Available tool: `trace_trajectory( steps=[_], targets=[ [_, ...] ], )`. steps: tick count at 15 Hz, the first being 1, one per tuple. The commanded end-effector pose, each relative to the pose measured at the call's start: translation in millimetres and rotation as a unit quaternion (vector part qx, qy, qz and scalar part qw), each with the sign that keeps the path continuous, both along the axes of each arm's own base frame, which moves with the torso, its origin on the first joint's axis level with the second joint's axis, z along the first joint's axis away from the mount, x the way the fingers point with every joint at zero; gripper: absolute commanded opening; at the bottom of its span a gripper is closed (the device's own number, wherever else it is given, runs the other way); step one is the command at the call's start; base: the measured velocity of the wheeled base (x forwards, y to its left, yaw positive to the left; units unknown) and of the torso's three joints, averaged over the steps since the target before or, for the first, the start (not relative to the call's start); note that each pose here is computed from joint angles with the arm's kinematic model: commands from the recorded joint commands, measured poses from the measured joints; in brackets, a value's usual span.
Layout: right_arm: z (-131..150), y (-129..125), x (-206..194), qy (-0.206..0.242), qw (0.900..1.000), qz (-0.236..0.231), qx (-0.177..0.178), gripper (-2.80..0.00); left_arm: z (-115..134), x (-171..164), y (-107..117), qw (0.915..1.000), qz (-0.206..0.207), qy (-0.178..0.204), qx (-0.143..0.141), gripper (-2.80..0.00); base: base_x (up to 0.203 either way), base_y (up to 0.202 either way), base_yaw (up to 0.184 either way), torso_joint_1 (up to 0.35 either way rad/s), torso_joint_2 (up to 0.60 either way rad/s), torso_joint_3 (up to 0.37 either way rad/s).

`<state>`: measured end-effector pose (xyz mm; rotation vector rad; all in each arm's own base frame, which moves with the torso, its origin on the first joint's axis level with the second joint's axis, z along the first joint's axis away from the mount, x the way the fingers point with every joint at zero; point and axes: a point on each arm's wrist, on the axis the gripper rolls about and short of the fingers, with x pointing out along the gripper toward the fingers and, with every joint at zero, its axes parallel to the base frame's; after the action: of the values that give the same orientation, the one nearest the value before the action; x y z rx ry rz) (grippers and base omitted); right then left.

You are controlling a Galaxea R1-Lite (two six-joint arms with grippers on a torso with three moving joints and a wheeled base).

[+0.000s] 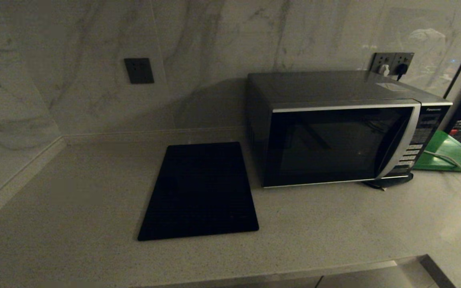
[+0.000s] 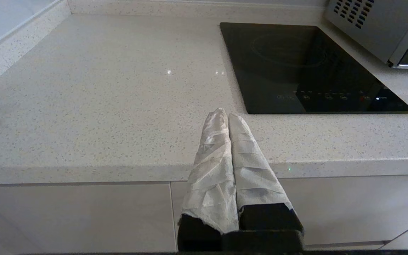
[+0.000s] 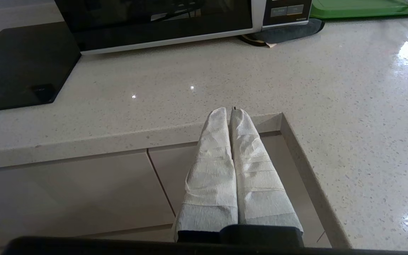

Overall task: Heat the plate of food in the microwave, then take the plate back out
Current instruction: Open the microwave oven

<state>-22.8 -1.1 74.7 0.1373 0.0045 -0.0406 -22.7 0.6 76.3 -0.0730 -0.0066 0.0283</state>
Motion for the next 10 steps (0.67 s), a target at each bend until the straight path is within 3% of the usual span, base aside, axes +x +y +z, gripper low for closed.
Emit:
trace_trajectory(
  steps=[1,10],
  targets=[
    [-0.4,0.0,0.2,0.001,1.000,0.000,0.000,-2.80,0.0,0.0,0.0,1.0000,0.000,0.000,0.000,-2.80,0.000,0.000,0.000,0.000,0.00,0.000],
    [-0.7,0.0,0.3,0.002,1.000,0.000,0.000,-2.80,0.0,0.0,0.0,1.0000,0.000,0.000,0.000,-2.80,0.000,0.000,0.000,0.000,0.00,0.000]
  ],
)
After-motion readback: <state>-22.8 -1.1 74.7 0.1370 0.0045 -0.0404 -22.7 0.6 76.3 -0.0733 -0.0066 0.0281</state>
